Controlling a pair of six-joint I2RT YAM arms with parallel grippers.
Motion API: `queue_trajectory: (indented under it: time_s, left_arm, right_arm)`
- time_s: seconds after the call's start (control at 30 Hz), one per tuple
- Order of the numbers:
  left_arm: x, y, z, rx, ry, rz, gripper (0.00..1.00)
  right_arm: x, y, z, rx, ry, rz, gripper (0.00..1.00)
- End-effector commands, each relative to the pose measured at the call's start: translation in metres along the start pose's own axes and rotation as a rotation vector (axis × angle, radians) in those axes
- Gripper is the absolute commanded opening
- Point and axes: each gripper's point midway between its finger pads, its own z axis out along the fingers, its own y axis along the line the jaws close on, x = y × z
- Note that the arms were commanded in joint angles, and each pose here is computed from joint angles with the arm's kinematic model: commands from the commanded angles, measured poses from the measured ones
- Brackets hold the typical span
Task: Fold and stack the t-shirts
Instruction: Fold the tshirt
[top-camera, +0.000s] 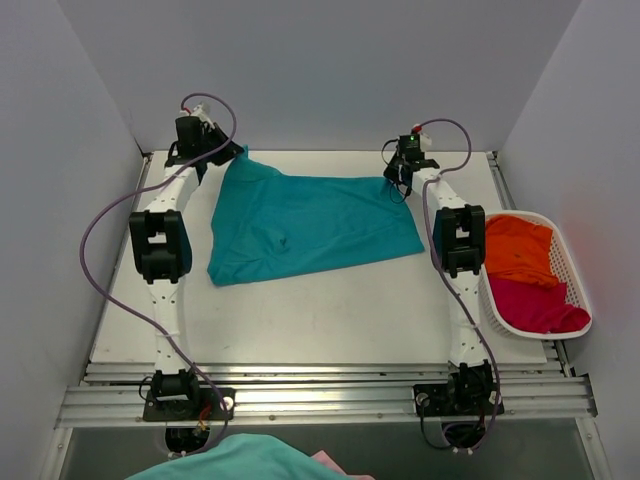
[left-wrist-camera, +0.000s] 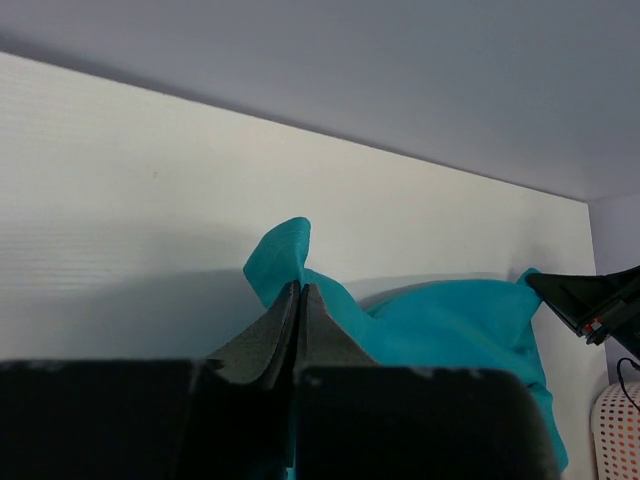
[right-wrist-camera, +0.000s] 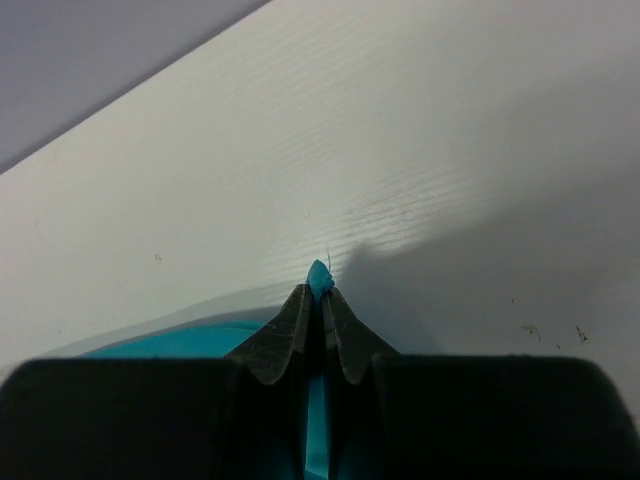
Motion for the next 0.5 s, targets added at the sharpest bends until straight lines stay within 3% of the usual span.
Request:
queue_trajectory:
  time_s: [0.0,0.47]
  left_arm:
    - [-0.034,-0.032,-0.028,0.052,-0.085,0.086,0.02]
    - [-0.019,-0.047,-0.079,0.039,-0.111,0.17,0.02]
  right_arm:
    - [-0.034,0.022,-0.038,-0.013,-0.075,-0.025,0.0]
    - [-0.033,0.023,-0.085,0.005,-0.108,-0.057,0.0]
